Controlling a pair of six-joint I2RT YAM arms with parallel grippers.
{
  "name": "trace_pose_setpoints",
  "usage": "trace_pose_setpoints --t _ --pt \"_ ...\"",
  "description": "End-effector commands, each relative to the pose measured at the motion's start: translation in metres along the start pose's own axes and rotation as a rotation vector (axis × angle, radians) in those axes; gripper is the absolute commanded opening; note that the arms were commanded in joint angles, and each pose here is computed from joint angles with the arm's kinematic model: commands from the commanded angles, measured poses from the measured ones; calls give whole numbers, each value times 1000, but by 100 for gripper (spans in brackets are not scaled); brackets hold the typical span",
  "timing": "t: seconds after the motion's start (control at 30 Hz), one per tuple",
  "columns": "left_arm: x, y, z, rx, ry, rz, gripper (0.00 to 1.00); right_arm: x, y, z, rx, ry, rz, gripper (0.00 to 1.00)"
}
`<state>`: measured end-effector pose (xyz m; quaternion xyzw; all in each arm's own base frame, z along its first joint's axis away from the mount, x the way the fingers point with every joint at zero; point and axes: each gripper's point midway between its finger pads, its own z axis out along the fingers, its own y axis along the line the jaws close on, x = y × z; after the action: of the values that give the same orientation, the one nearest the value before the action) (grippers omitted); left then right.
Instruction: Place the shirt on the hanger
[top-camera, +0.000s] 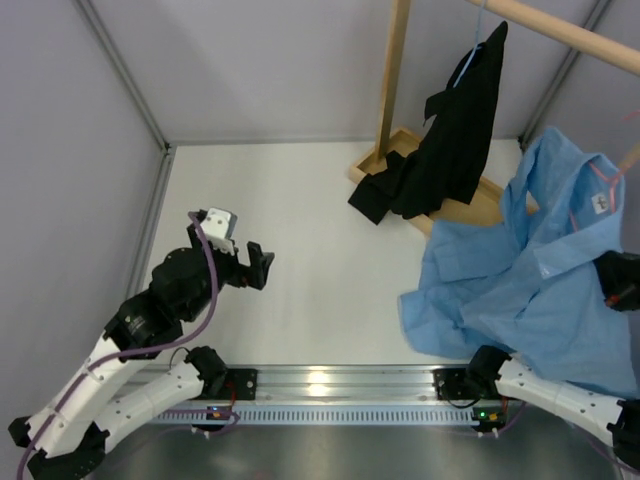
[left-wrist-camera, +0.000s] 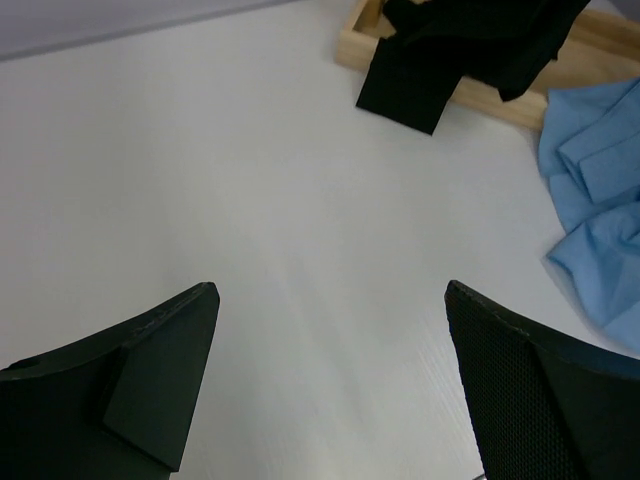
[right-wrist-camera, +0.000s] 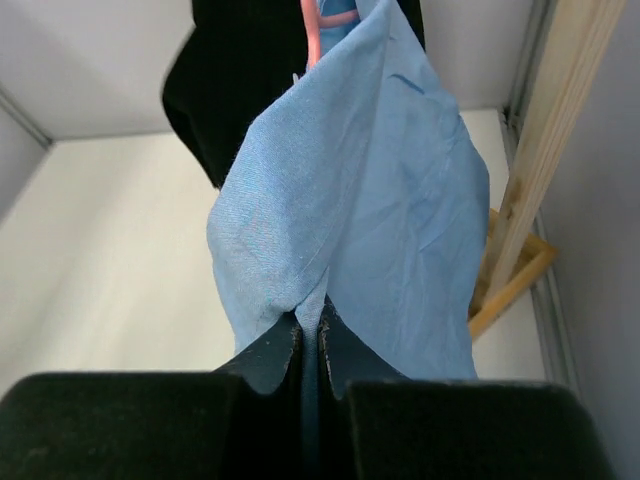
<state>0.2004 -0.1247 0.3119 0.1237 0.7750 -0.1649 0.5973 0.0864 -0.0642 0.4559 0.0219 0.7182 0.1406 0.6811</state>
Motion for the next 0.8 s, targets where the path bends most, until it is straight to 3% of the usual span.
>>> trace_pose_setpoints --t 0.0,0.2,0.37,0.57,0.77 --pt "40 -1 13 -8 103 -12 98 -7 16 40 119 -18 9 0" --pt "53 4 14 -28 112 -6 98 -43 30 70 216 -153 106 0" --pt "53 8 10 -37 83 -14 98 -44 58 102 251 -151 107 0" --pt "50 12 6 -46 59 -21 98 -55 60 109 290 -237 191 0" --pt "50 11 4 -41 51 -29 98 -43 61 119 360 -218 152 0"
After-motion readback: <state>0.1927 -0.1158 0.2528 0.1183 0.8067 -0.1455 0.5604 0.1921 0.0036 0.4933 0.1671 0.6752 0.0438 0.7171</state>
